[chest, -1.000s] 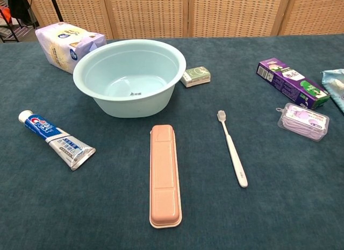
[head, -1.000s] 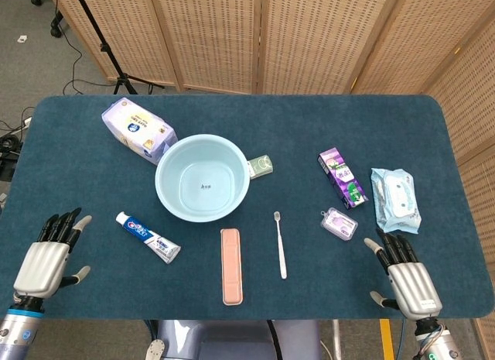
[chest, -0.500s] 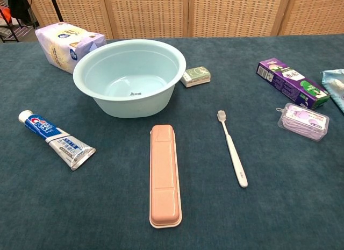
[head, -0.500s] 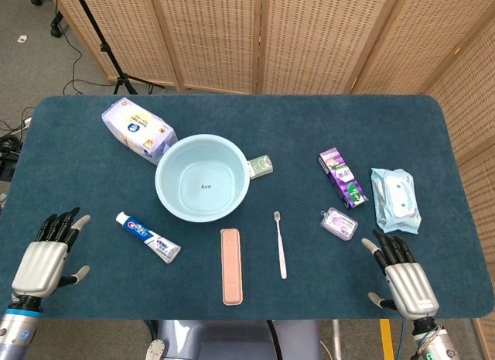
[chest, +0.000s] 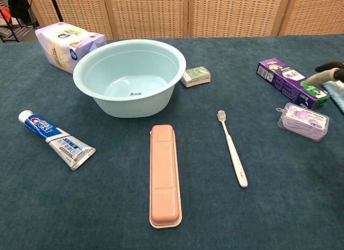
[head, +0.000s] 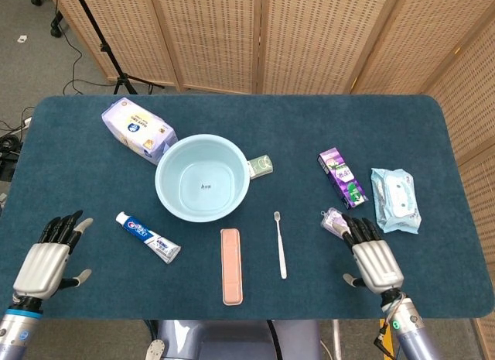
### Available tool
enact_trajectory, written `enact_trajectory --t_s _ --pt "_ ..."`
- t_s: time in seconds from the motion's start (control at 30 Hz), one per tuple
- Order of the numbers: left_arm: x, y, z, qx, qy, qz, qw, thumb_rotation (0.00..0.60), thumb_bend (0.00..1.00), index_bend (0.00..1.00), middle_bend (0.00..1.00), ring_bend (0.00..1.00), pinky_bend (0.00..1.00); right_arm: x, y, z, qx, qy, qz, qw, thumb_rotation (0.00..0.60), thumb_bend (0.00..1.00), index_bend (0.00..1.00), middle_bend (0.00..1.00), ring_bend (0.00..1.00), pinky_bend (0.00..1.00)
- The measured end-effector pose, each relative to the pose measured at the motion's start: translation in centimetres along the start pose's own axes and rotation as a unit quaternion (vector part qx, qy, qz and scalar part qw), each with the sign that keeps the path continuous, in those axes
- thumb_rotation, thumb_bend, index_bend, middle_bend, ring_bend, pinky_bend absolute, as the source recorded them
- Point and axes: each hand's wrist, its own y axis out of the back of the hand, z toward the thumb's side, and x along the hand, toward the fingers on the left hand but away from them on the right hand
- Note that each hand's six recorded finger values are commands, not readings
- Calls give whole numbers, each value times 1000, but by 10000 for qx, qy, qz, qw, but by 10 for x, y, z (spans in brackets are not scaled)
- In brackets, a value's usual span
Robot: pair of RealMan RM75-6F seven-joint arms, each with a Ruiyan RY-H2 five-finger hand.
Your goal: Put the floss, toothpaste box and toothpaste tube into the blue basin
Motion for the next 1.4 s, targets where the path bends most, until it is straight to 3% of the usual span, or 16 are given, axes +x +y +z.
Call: enact_trajectory --t_s 0.27,0.67,1.07,1.4 --pt "-2 0 3 -82 -72 -36 9999 600 182 0 0 0 0 -39 -10 15 178 -21 346 9992 600 106 110 0 0 0" --pt "-3 -6 8 -49 -160 -156 9997 600 183 0 0 0 0 -83 -15 8 559 -364 831 9943 600 107 110 0 0 0" --pt "-4 -9 11 4 -211 -181 9996 600 189 0 0 0 0 -96 -10 -23 575 -832 1096 9888 600 128 110 0 0 0" --pt "-4 -12 11 15 -213 -218 9995 600 195 0 0 0 0 -96 -15 -34 504 -910 1163 9878 600 131 110 0 0 0"
